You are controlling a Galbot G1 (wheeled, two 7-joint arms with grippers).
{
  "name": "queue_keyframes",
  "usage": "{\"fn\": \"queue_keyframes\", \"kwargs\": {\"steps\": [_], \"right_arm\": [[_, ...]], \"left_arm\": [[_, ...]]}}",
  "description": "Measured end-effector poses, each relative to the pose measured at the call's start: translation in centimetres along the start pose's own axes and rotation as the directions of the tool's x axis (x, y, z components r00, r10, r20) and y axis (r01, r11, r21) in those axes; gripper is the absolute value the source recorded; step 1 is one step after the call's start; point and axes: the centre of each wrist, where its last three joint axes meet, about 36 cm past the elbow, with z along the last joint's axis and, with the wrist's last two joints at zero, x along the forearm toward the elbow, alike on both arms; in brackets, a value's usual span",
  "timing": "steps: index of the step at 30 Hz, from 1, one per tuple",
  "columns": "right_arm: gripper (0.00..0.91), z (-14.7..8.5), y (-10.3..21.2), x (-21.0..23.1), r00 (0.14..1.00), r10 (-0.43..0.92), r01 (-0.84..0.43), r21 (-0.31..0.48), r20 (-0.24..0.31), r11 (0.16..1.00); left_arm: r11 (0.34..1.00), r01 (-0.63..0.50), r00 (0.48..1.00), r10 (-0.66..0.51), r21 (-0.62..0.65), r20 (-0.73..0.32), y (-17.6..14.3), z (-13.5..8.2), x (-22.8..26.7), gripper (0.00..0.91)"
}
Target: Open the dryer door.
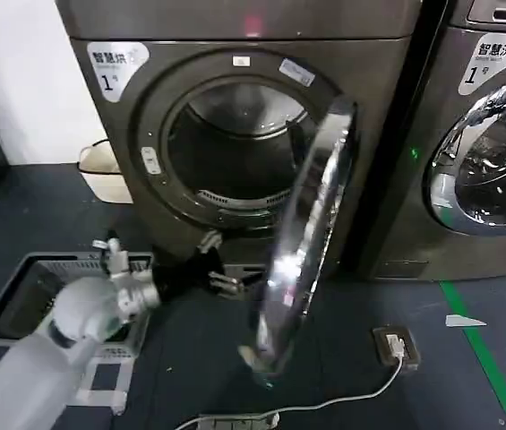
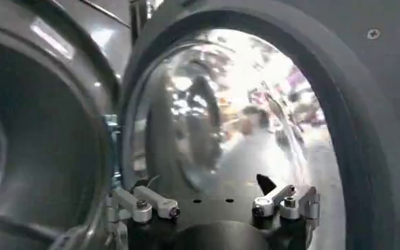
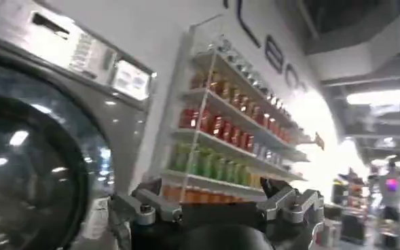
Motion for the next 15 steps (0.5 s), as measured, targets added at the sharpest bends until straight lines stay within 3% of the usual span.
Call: {"fn": "queue_keyframes", "kwargs": {"steps": [15], "right_arm": [[0.907, -4.6, -5.7, 3.8, 0.987, 0.16, -0.158, 0.144, -0.008, 0.977]], "left_arm": [[0.981, -0.194, 0.981, 0.194, 0.027, 0.012, -1.1, 2.0, -11.9, 0.907]]}}
